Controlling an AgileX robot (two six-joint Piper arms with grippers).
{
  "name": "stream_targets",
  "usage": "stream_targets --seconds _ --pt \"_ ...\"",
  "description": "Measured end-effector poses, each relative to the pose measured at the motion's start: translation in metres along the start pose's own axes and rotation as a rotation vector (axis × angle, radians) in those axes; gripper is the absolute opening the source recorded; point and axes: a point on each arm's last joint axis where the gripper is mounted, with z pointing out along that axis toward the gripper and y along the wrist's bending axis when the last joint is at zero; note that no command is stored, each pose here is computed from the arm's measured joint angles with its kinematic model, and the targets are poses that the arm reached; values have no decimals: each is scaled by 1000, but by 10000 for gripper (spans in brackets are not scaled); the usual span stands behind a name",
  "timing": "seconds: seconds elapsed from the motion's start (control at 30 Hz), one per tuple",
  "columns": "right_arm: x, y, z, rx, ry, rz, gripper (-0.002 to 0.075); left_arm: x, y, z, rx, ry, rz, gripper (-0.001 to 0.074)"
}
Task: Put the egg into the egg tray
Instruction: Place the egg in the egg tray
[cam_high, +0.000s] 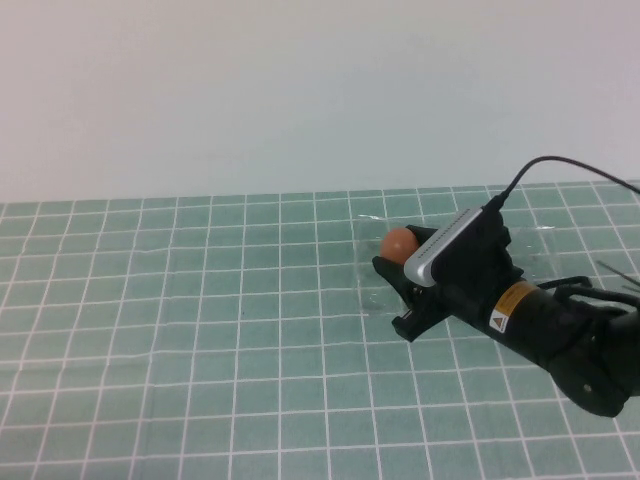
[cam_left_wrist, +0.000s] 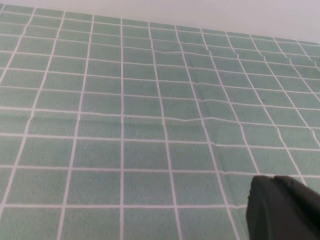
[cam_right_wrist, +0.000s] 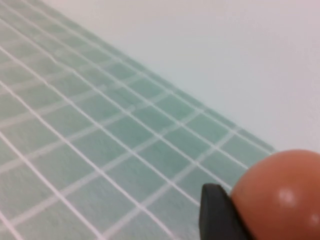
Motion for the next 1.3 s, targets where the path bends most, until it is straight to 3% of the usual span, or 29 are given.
stream_targets --seconds 0.37,1.3 --pt "4 9 4 -62 -106 21 372 0 0 0 0 0 0 -1" --pt "37 17 22 -107 -23 33 372 0 0 0 0 0 0 -1"
